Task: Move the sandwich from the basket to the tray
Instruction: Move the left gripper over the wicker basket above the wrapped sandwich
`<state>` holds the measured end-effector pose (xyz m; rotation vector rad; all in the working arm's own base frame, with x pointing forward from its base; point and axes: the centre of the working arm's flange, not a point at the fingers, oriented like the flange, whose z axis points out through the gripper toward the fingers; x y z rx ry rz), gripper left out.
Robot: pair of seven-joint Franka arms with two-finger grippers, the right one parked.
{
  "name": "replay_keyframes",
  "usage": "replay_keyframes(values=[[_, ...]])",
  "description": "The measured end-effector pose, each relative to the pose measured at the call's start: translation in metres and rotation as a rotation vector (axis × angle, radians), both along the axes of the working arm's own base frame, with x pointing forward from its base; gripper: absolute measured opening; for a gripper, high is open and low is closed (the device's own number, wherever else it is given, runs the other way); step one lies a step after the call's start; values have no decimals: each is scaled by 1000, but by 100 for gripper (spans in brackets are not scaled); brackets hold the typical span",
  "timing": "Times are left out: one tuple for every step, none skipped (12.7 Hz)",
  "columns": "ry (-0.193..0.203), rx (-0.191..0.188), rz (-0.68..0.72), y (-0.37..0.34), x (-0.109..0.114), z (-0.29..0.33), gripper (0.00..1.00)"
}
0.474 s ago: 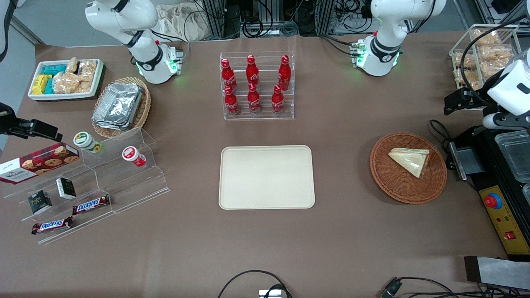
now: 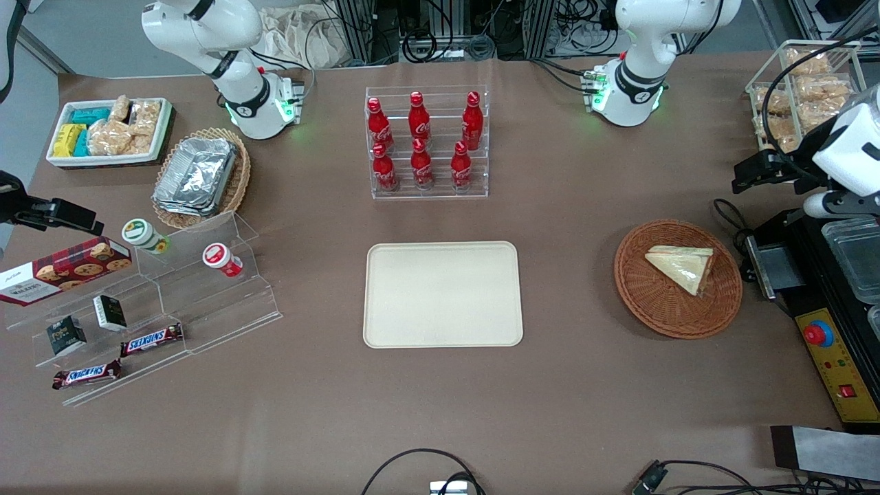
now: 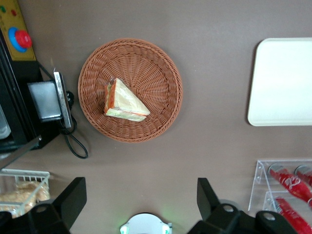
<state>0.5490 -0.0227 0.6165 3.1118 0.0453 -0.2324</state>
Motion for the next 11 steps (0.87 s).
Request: replay_keyframes(values=[[13, 6, 41, 3, 4, -7, 100], [31, 13, 92, 7, 8, -16, 100], [50, 20, 135, 12, 13, -26, 100], [69, 26, 164, 18, 17, -40, 100], [79, 31, 196, 26, 22, -57, 100], [80, 35, 232, 36, 26, -78, 100], [70, 38, 267, 48, 27, -101, 100], [60, 40, 300, 62, 25, -126, 100], [55, 39, 330, 76, 21, -150, 100], [49, 38, 362, 87, 16, -170, 100], [39, 40, 399, 93, 11, -187, 100]])
